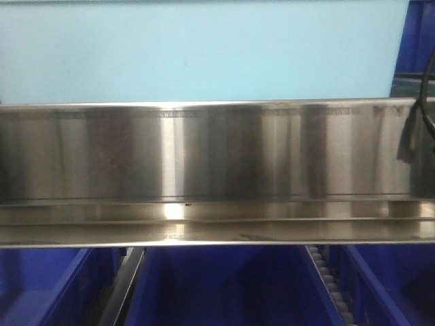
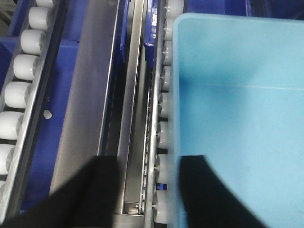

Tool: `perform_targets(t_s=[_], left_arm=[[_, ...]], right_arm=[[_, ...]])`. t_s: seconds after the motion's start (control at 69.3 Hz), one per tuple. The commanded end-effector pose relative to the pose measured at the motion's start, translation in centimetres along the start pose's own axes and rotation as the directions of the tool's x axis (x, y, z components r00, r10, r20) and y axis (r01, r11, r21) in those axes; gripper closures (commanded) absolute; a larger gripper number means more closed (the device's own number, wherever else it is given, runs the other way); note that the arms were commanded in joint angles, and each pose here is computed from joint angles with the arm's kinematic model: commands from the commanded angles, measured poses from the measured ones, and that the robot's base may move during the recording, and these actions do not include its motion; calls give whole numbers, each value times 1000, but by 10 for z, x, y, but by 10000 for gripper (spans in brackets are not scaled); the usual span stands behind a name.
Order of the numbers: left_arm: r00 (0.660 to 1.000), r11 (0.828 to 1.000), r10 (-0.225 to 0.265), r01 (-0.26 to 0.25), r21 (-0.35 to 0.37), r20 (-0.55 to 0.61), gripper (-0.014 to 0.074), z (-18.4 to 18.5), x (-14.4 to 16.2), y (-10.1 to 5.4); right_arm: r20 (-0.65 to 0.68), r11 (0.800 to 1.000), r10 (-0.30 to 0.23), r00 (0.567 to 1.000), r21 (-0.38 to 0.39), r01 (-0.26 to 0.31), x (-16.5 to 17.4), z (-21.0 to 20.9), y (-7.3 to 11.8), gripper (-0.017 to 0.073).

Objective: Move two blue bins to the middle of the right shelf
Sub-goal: 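Close left and right grippers on the side walls of the light-blue bins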

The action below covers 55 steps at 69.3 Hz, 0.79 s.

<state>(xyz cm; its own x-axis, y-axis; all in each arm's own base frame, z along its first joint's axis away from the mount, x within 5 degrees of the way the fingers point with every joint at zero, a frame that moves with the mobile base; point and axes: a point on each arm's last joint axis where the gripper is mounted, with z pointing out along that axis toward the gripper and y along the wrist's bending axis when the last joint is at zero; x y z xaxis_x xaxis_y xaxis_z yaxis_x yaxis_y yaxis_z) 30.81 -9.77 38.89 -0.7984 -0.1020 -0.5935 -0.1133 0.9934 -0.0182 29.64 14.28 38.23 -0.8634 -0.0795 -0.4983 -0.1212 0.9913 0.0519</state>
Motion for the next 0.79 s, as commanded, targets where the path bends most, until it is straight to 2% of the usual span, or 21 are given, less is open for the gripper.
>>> perform_targets(t_s=[0.0,0.303,0.39,0.505,0.779], left_arm=[[1000,1000,-6,6,8,-8,272,-3,1,-2],[998,1000,-12,13,11,-57,293,4,4,-6],[997,1000,0,2,22,-73,293,13,3,-10],[993,1000,25,-25,1,-119,293,29,4,-15],[980,998,37,-44,-34,-194,293,53,9,-20]], right_arm=[[6,1000,6,1000,-12,-6,-1,-3,2,296],[-15,1000,7,1000,-14,-7,-3,11,6,345],[-35,1000,4,999,-7,-4,-4,20,7,345],[-58,1000,1,998,1,-1,-4,30,9,345],[-57,1000,1,998,1,-1,-5,32,9,345]])
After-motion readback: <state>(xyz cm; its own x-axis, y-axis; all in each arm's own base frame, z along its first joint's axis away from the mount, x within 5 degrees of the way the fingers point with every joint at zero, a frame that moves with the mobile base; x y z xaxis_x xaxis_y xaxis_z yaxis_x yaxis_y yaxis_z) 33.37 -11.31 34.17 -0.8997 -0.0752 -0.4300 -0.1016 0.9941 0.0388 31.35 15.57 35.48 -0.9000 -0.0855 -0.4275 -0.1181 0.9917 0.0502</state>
